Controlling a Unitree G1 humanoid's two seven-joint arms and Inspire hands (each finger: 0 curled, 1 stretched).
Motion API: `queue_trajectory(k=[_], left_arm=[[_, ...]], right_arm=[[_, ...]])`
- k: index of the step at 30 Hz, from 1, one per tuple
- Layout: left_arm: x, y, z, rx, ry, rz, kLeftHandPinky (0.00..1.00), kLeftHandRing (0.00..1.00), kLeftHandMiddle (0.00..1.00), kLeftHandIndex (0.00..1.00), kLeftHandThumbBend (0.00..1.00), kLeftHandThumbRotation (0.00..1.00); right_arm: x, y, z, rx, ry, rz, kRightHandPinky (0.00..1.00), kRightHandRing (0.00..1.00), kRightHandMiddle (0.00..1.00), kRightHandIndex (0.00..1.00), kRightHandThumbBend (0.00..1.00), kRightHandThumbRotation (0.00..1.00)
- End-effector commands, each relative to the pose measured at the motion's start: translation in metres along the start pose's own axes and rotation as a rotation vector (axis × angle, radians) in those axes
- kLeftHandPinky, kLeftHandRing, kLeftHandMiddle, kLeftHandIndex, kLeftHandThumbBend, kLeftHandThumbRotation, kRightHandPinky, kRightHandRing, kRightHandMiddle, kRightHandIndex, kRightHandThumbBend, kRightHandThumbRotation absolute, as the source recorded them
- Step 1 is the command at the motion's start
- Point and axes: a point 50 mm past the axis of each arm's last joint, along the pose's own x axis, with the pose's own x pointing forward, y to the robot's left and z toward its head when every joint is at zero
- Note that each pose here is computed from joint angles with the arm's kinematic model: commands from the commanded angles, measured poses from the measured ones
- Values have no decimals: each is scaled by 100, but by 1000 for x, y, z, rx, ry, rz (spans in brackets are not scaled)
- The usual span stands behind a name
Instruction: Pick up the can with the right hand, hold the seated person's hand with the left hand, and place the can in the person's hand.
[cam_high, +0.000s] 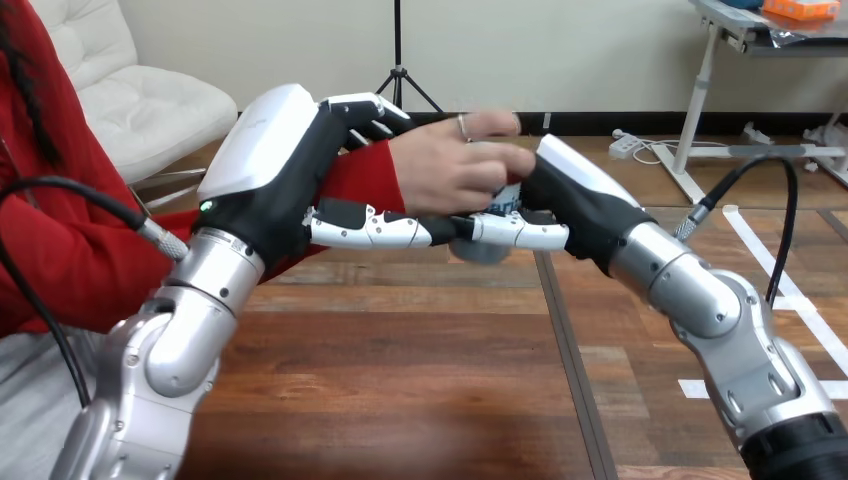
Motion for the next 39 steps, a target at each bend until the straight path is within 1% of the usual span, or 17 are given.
queue_trajectory(k=[1,8,15,21,24,25,33,35,39], left_arm=[[0,9,13,-14,-60,-13,49,62,67,67,100,49],[-4,7,12,-28,-56,-42,52,68,72,70,100,51],[-8,6,10,-30,-38,-87,55,72,76,73,100,52],[-10,5,9,-30,-30,-120,58,76,80,76,100,51],[-11,5,9,-29,-23,-141,63,79,82,78,100,51],[-11,5,9,-27,-21,-147,66,81,83,80,100,52],[-12,6,8,-6,-10,-203,77,85,87,86,100,54],[-12,6,8,-5,-7,-218,81,88,89,89,100,55],[-13,7,8,0,-9,-249,85,91,91,93,100,57]], right_arm=[[-2,-13,10,-6,-66,-49,53,59,62,64,100,98],[-4,-14,8,-8,-78,-55,54,59,62,64,100,100],[-6,-14,5,-1,-81,-56,55,59,61,64,100,100],[-7,-15,4,8,-77,-53,55,59,62,65,100,100],[-7,-16,4,8,-75,-52,55,59,62,65,100,100],[-8,-16,4,8,-75,-52,55,59,62,66,100,100],[-9,-18,3,11,-74,-55,55,60,63,66,100,100],[-9,-18,3,12,-74,-56,55,60,63,66,100,100],[-10,-18,2,13,-76,-57,55,60,62,66,100,100]])
